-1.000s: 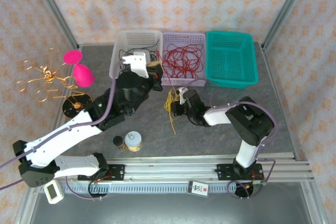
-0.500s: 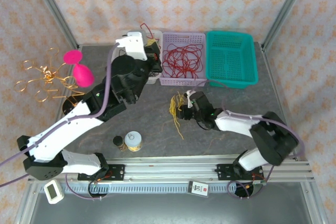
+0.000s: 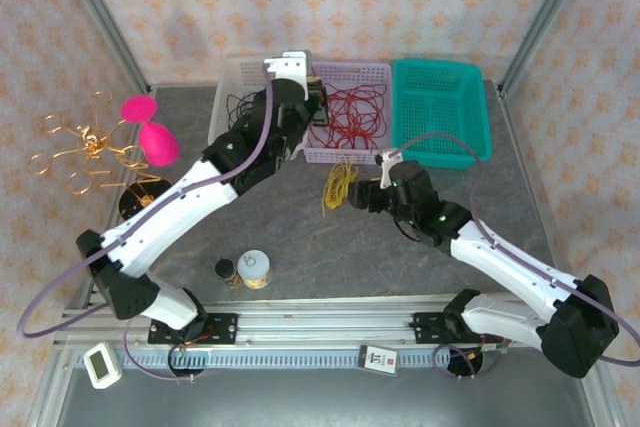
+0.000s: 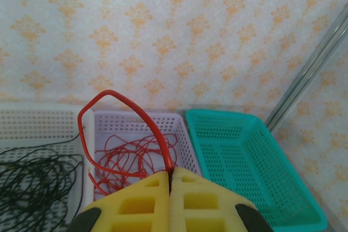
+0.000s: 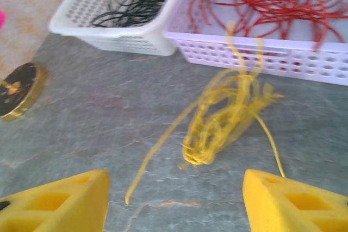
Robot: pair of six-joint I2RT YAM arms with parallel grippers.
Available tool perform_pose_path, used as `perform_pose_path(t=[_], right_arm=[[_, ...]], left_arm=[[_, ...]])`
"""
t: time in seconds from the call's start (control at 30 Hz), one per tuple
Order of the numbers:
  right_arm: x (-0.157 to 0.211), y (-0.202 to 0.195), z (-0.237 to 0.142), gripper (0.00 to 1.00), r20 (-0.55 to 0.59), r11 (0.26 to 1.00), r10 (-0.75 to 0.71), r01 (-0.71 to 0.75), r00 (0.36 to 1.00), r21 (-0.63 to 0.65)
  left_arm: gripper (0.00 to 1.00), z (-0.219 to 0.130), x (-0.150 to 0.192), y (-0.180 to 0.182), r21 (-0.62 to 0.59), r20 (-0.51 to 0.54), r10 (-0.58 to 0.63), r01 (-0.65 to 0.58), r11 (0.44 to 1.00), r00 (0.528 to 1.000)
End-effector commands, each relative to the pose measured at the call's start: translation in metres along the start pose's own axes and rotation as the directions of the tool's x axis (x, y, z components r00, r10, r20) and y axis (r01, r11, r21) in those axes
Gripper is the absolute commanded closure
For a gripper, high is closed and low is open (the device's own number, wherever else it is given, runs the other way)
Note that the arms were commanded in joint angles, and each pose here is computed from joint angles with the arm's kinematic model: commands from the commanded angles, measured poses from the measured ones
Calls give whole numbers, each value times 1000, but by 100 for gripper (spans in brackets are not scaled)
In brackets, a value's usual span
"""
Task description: Untangle the cables
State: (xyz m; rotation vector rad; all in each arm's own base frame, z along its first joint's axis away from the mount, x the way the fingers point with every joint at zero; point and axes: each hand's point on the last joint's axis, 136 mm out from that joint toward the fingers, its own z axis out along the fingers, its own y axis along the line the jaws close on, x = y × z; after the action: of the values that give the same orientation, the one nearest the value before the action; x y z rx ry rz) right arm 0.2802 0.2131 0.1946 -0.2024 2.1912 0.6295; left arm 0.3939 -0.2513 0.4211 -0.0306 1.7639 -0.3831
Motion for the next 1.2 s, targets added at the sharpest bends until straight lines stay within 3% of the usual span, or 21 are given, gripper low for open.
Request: perform_pose_path(t=[0.0, 0.23, 0.43, 0.73, 0.87, 1.03, 1.17], right_arm=[[1, -34, -12, 35, 7, 985, 48, -48, 999, 168], [22, -47, -30, 35, 27, 977, 118, -121, 993, 178], [38, -50, -26, 35, -12, 975, 139, -134, 990, 176], [62, -53, -11, 35, -70, 972, 179, -165, 981, 169], [68, -51, -3, 35, -71, 971, 202, -190, 977, 143], [53, -43, 18, 35, -73, 973, 212, -204, 975, 106], [43, -45, 49, 36, -102, 970, 233, -224, 967, 92]], left_arm=[[100, 39, 0, -12, 79, 34, -42, 39, 996, 999], [100, 127, 31, -15, 120, 38, -67, 62, 991, 997], [100, 199, 95, 22, 94, 12, -169, 167, 982, 986], [100, 235, 188, 69, 57, -101, -222, 228, 972, 970], [76, 232, 204, 64, 84, -164, -204, 219, 972, 965], [63, 217, 211, 48, 133, -266, -197, 238, 962, 944], [44, 189, 198, 32, 130, -297, -100, 144, 981, 950]])
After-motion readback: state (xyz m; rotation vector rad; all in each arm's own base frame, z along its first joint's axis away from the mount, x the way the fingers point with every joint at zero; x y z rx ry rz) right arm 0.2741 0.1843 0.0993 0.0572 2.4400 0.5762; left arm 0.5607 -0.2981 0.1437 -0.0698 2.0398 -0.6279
